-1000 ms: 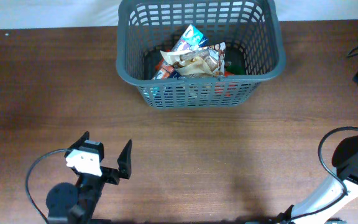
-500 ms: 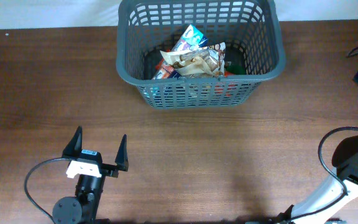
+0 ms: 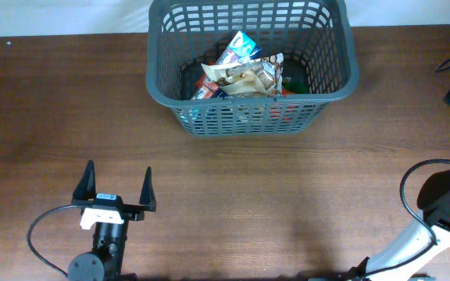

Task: Pack container

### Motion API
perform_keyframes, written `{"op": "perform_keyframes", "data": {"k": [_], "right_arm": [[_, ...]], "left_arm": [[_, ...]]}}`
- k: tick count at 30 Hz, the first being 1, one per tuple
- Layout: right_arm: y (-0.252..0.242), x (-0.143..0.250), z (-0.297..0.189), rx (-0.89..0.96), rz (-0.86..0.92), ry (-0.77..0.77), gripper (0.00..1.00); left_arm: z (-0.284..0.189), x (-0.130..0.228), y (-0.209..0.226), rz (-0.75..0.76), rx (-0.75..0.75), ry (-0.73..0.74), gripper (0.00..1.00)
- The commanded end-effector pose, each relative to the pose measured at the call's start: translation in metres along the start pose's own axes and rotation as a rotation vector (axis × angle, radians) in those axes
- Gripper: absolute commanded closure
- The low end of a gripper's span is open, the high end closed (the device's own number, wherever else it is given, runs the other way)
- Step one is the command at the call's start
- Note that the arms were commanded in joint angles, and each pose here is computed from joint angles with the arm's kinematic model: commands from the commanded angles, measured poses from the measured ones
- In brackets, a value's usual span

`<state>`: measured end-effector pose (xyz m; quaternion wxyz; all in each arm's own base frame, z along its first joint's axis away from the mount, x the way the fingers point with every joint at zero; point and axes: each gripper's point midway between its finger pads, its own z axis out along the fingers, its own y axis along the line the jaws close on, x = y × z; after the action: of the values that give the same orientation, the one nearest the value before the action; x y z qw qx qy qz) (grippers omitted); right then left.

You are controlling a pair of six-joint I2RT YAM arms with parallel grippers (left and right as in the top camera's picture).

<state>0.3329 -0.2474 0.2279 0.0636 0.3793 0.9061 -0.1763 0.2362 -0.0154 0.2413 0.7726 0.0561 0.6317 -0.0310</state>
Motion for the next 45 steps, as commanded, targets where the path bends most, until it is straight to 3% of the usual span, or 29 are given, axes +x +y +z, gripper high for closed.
{"op": "perform_keyframes", "data": {"k": [1,10,16,45], "right_arm": [[-0.001,0.000,0.001,0.003,0.015,0.003,0.01],[-0.001,0.000,0.001,0.003,0.015,0.003,0.01],[-0.001,0.000,0.001,0.003,0.015,0.003,0.01],[-0.001,0.000,0.001,0.003,0.015,0.003,0.01]], "left_arm": [[0.000,0.017,-0.002,0.013,0.011,0.029,0.01],[-0.001,0.043,-0.009,-0.008,0.044,0.105,0.01],[-0.007,0.079,-0.020,-0.045,0.084,0.253,0.01],[-0.007,0.079,-0.015,-0.041,0.057,0.253,0.01]]}}
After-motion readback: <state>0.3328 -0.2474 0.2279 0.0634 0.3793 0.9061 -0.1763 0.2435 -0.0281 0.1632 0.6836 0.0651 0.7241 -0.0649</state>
